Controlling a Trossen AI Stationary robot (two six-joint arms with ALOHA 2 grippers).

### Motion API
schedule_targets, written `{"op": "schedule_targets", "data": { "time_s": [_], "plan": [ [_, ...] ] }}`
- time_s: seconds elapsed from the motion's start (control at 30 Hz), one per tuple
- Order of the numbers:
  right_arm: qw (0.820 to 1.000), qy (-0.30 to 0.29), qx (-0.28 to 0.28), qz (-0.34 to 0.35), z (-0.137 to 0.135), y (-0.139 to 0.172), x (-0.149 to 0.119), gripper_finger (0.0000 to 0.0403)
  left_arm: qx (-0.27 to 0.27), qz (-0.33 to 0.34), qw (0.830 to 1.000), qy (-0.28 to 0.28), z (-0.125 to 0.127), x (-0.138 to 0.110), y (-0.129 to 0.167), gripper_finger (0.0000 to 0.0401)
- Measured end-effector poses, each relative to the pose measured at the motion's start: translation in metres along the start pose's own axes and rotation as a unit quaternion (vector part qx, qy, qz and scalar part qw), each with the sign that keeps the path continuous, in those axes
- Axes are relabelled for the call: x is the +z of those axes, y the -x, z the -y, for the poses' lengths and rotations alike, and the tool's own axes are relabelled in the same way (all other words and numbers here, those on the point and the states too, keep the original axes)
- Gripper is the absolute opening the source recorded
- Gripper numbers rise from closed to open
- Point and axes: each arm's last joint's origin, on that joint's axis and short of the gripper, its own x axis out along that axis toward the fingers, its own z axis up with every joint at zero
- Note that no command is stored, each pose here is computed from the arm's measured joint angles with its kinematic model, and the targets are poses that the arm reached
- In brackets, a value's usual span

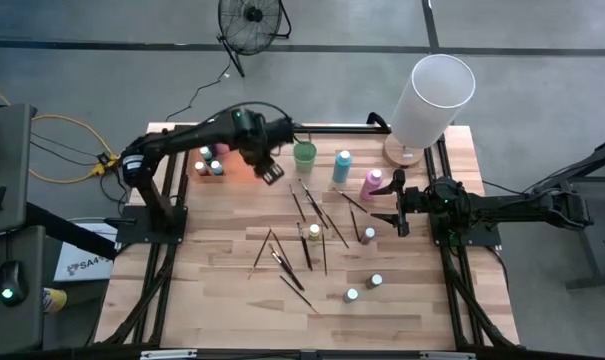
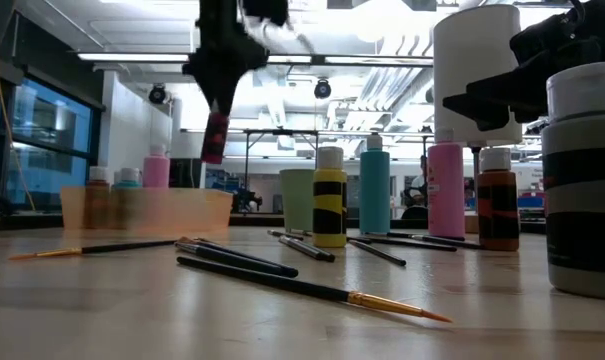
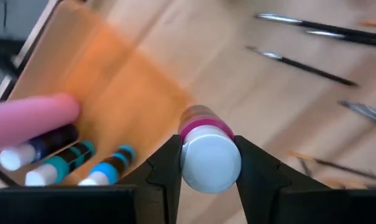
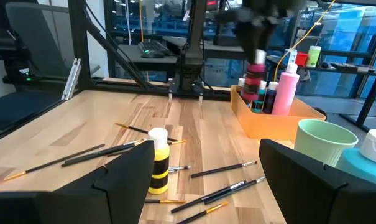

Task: Pick & Place Paint Supplies
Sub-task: Put the violet paint bottle into the orange bin

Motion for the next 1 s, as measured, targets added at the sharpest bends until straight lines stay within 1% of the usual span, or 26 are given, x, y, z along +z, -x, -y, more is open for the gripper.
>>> {"op": "schedule_targets", "data": {
  "time_s": [0.07,0.23,0.37,0.5,0.6,0.67,0.8,1.0],
  "plan": [
    [1.0,0.0,0.0,0.0,0.0,0.0,0.0,0.0286,0.011,-0.013,0.999,0.027,-0.016,0.0,-0.011,0.0113],
    [1.0,0.0,0.0,0.0,0.0,0.0,0.0,0.0286,0.021,-0.003,0.994,0.109,-0.051,-0.003,-0.035,0.0113],
    [1.0,0.0,0.0,0.0,0.0,0.0,0.0,0.0286,0.03,-0.005,0.985,0.171,-0.071,-0.009,-0.051,0.0113],
    [1.0,0.0,0.0,0.0,0.0,0.0,0.0,0.0286,0.046,-0.011,0.974,0.22,-0.082,-0.013,-0.068,0.0113],
    [1.0,0.0,0.0,0.0,0.0,0.0,0.0,0.0286,0.055,-0.025,0.968,0.245,-0.09,-0.018,-0.079,0.0113],
    [1.0,0.0,0.0,0.0,0.0,0.0,0.0,0.0286,0.06,-0.018,0.964,0.259,-0.096,-0.019,-0.084,0.0113],
    [1.0,0.0,0.0,0.0,0.0,0.0,0.0,0.0286,0.062,0.001,0.956,0.286,-0.105,-0.026,-0.091,0.0113],
    [1.0,0.0,0.0,0.0,0.0,0.0,0.0,0.0286,0.063,0.003,0.945,0.321,-0.113,-0.046,-0.094,0.0113]
  ]
}}
